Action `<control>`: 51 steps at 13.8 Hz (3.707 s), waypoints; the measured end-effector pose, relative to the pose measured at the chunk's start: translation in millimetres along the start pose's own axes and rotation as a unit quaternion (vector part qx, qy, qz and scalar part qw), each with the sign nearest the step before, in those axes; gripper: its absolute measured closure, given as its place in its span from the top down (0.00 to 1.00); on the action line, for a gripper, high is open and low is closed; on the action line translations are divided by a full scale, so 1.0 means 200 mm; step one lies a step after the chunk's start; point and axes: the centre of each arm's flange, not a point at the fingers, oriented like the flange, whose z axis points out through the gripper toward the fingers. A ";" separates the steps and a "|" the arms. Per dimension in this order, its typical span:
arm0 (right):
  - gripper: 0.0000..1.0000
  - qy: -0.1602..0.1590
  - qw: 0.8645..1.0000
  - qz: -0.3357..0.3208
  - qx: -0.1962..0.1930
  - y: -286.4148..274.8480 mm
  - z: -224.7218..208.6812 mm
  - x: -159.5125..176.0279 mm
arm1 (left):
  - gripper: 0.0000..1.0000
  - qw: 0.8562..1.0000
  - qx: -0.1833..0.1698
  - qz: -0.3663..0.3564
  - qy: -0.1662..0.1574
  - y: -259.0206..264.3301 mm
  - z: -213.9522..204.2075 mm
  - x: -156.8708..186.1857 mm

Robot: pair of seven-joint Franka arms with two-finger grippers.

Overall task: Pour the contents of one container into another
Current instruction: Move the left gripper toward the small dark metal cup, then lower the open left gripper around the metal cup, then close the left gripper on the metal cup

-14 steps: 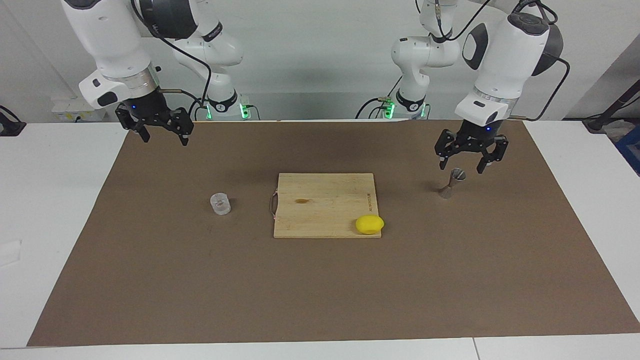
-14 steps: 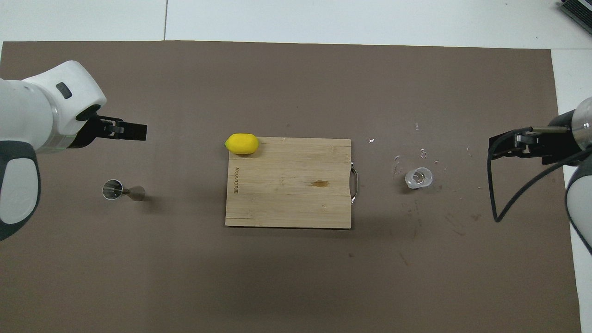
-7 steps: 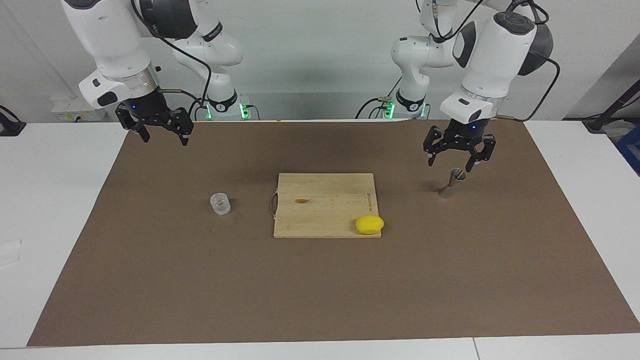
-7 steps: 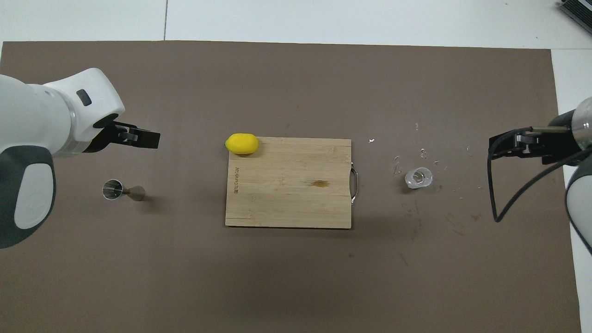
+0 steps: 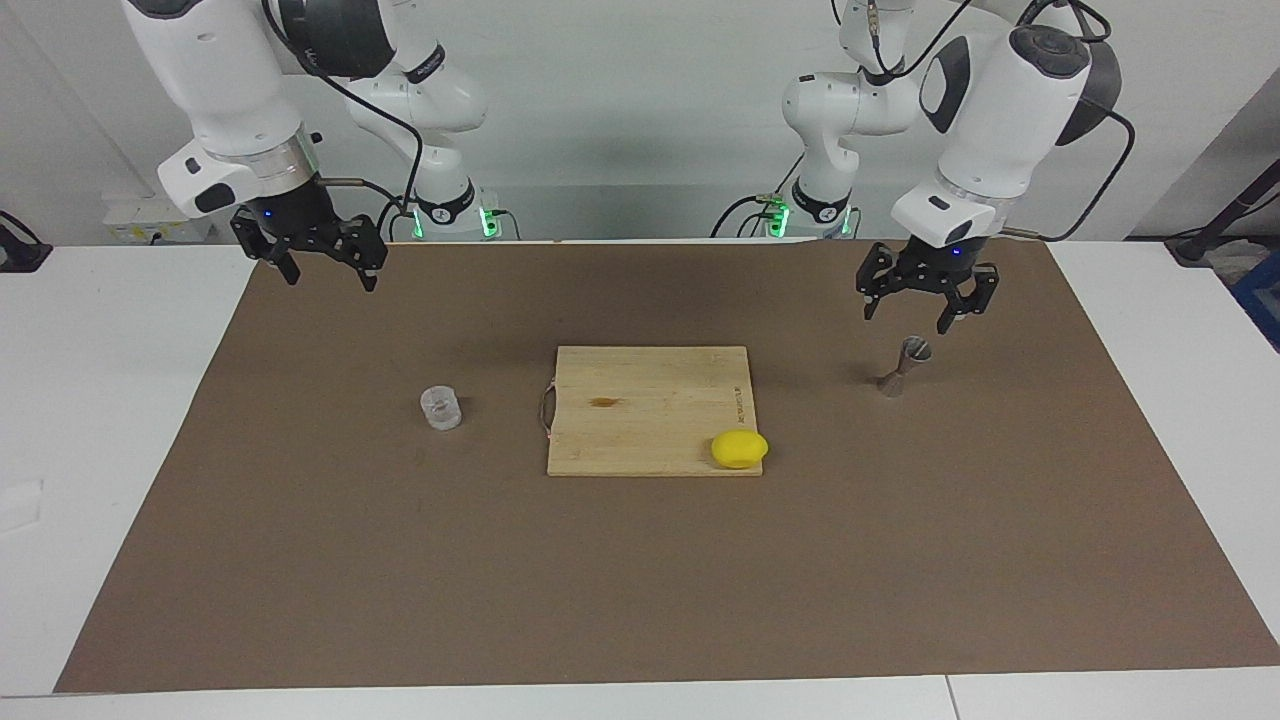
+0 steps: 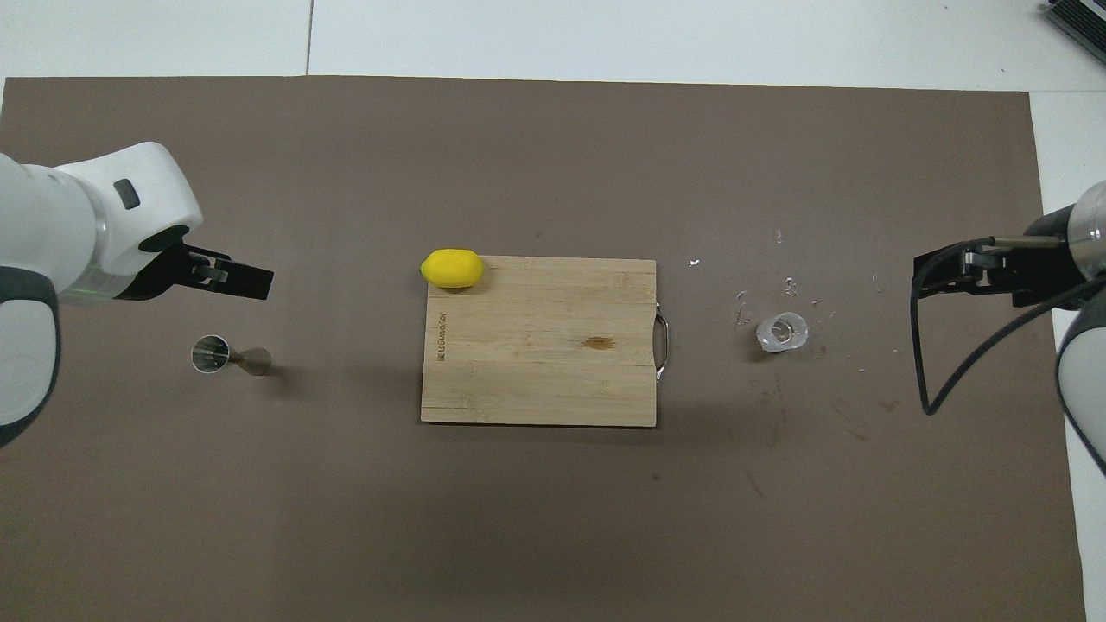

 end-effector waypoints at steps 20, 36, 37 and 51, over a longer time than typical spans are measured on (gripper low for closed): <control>1.00 0.000 1.000 0.000 0.000 0.00 0.00 0.00 | 1.00 0.884 -0.344 0.249 0.196 -0.91 0.30 -0.51; 1.00 0.000 1.000 0.000 0.000 0.00 0.00 0.00 | 1.00 0.747 -0.354 0.404 0.392 -1.26 0.97 -0.81; 1.00 0.000 1.000 0.000 0.000 0.00 0.00 0.00 | 1.00 0.747 -0.355 0.403 0.392 -1.25 0.99 -0.82; 1.00 0.000 1.000 0.000 0.000 0.00 0.00 0.00 | 1.00 0.720 -0.384 0.392 0.424 -1.15 1.30 -0.95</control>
